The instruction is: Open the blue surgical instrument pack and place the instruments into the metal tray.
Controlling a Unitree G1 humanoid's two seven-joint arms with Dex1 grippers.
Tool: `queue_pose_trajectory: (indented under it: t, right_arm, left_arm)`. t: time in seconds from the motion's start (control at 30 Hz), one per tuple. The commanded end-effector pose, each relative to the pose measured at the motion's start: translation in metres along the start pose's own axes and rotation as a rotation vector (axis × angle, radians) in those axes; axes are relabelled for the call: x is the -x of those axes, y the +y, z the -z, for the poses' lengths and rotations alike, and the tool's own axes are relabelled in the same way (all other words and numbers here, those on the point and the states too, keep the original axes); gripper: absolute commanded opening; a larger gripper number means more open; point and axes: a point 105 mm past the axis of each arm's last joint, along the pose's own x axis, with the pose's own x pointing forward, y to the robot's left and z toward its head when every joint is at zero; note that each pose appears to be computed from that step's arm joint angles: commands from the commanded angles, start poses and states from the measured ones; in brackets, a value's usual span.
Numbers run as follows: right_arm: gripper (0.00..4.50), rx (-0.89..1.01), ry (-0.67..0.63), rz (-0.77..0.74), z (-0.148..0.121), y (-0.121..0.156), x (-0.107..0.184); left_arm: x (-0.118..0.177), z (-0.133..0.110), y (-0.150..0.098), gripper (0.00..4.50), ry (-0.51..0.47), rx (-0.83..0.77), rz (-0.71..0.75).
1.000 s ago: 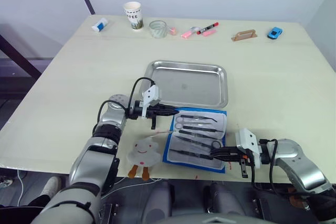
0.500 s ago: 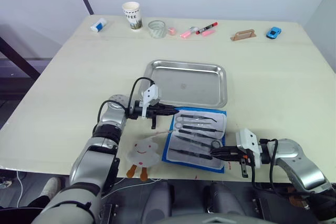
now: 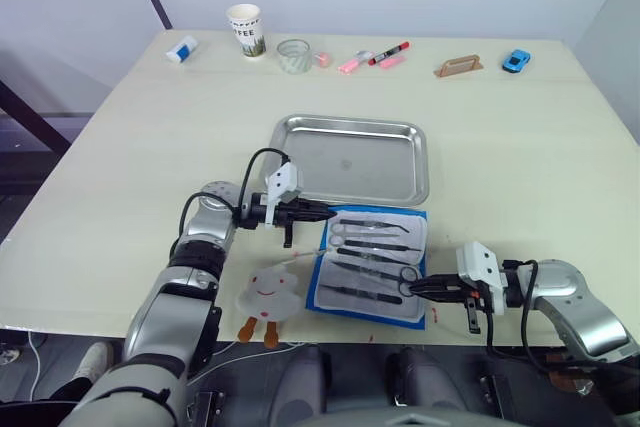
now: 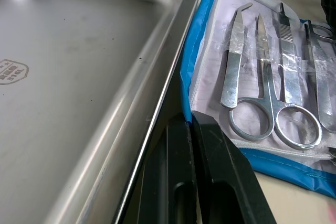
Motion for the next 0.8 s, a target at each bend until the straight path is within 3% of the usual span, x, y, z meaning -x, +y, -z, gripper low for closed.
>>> queue_pose_trajectory:
  t: [0.03,0.3,0.4,0.47,0.67,0.7,0.8]
  right_arm:
    - [0.06,0.017,0.028,0.005,0.005,0.001,0.005]
    - [0.06,0.045,-0.044,-0.002,-0.006,0.004,0.001]
    - [0.0,0.051,-0.09,0.002,-0.013,0.004,0.001]
    - [0.0,0.056,-0.113,0.006,-0.017,0.003,0.003]
    - [0.0,0.042,-0.199,0.015,-0.034,-0.002,0.01]
    - [0.63,0.042,-0.209,0.016,-0.037,-0.003,0.012]
    - [1.77,0.04,-0.217,0.009,-0.04,-0.001,0.016]
  left_arm:
    - [0.011,0.013,-0.005,0.0,0.041,0.037,0.006]
    - [0.01,0.004,-0.004,0.0,-0.024,0.046,0.002]
    - [0.01,-0.001,-0.004,0.79,-0.045,0.032,0.007]
    - [0.011,-0.002,-0.005,1.85,-0.056,0.029,0.013]
    - [0.016,-0.011,-0.005,4.39,-0.101,-0.003,0.014]
    - [0.017,-0.013,-0.005,4.5,-0.106,-0.005,0.015]
    - [0.023,-0.016,-0.005,4.5,-0.107,-0.024,0.015]
